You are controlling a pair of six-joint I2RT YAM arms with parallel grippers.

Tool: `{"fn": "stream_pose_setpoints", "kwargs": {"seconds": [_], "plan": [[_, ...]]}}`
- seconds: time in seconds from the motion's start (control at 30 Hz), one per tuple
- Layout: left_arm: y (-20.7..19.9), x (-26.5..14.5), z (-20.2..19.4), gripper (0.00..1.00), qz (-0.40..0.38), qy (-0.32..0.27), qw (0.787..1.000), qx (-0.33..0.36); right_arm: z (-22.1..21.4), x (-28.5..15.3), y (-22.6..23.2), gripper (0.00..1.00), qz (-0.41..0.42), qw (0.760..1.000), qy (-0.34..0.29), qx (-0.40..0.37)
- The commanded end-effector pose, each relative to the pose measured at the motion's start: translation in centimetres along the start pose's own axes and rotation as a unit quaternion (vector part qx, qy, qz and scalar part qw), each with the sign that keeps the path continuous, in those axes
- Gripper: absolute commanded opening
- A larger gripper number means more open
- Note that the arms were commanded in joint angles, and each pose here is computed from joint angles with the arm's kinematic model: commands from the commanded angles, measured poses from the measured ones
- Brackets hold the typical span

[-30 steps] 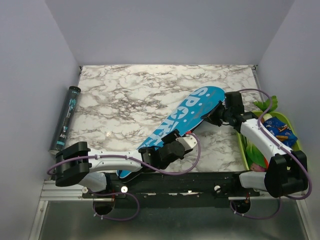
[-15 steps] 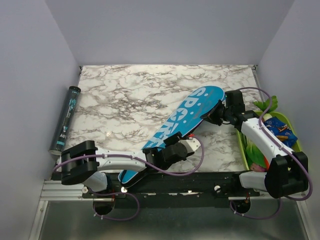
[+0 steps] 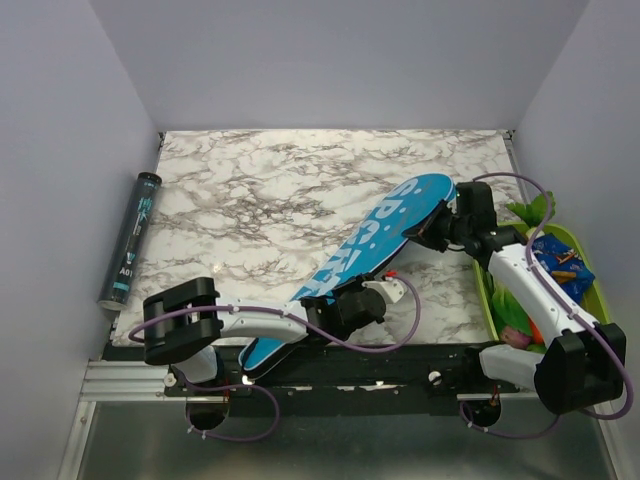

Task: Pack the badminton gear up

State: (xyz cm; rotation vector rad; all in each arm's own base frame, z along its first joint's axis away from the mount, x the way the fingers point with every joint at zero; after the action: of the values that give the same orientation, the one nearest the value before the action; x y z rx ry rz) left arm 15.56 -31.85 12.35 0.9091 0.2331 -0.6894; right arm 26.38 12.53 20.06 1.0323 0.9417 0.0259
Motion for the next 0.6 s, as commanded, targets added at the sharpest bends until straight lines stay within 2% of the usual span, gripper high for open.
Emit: {"fn": "stream_pose_setpoints", "kwargs": {"seconds": [0.0,0.03,0.13,0.17,0.27,0.33,0.4,0.57], "plan": [[1.1,-0.1,0.4,0.14,0.045,0.016,0.999,0.003,-1.2,-1.0,0.7,0.01,0.034,0.999,0.033,-0.028],[1.2,-0.1,0.2,0.02,0.049,0.022,0.999,0.005,-1.3,-1.0,0.5,0.01,0.033,0.998,0.033,-0.033],[1.5,-0.2,-0.3,0.0,0.064,0.048,0.997,0.014,-1.4,-0.8,0.1,0.25,0.03,0.998,0.039,-0.047],[1.6,-0.2,-0.4,0.0,0.068,0.053,0.996,0.015,-1.4,-0.8,0.1,0.38,0.028,0.998,0.039,-0.051],[2.1,-0.1,-1.4,0.0,0.086,0.085,0.992,0.025,-0.9,-1.2,-0.3,0.51,0.009,0.998,0.016,-0.065],[2.5,-0.1,-2.3,0.0,0.093,0.102,0.99,0.028,-0.6,-1.6,-0.4,0.52,0.002,0.997,-0.001,-0.074],[2.6,-0.3,-3.0,0.0,0.091,0.106,0.99,0.026,0.3,-2.3,-0.1,0.54,-0.008,0.996,-0.036,-0.081],[3.1,-0.9,-3.5,0.0,0.091,0.105,0.99,0.016,1.4,-3.2,-0.5,0.54,-0.057,0.991,-0.071,-0.101]]}}
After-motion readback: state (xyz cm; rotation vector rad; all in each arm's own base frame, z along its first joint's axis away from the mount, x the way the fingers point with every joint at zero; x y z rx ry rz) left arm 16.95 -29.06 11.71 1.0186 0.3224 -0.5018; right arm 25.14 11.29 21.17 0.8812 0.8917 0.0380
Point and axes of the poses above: each gripper's point midway between its finger pads, its own x axis out along the fingers, its own y axis along the line the jaws close on, z = x × y, the point moved 6 cm from there along -x, back along the fingers, and after that the axes turned 13 degrees about x, right-handed, at the moved point
